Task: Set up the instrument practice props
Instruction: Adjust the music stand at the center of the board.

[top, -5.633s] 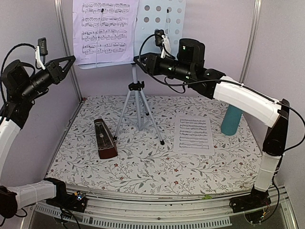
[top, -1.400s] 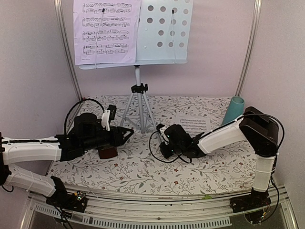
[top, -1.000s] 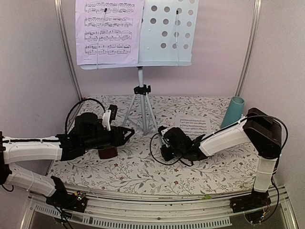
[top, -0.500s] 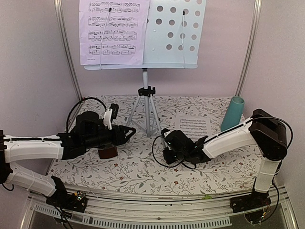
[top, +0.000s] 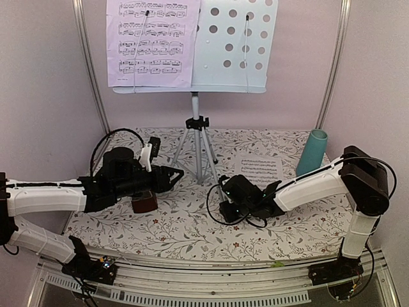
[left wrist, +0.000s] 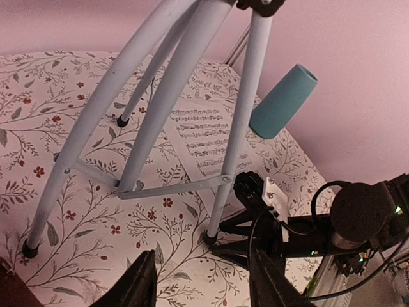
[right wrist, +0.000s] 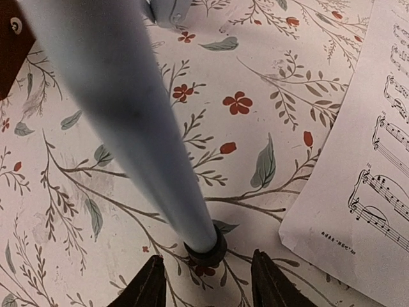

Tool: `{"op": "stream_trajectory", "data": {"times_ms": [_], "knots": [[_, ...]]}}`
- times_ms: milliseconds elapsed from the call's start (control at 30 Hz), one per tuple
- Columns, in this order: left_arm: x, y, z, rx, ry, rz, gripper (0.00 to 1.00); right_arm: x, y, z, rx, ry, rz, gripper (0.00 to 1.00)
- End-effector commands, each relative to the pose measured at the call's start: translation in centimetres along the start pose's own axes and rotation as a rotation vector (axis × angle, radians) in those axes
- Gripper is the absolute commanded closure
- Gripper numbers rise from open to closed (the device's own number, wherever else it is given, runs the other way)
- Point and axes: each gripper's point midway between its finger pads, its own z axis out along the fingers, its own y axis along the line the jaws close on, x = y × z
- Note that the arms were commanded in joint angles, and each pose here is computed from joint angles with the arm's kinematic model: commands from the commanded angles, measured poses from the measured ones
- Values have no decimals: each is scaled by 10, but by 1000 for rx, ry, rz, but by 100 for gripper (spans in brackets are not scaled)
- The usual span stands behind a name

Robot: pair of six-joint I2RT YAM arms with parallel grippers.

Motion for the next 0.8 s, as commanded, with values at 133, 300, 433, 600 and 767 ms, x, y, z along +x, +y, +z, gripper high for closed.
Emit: {"op": "stream_trajectory", "data": {"times_ms": [133, 300, 433, 600, 767], "knots": [[-22, -9, 2, 24, -45, 26, 49, -29, 9, -32, -44, -51, 9, 38], [-26, -13, 2, 35, -52, 34, 46, -32, -7, -48, -43, -64, 45, 6], [-31, -17, 3, 43, -59, 43, 42, -37, -29, -65, -27, -97, 114, 1], [-38, -20, 1, 51, -78, 64, 30, -39, -82, -84, 38, -149, 263, 1], [-48, -26, -2, 64, -108, 89, 12, -20, -147, -88, 106, -126, 423, 1]]}}
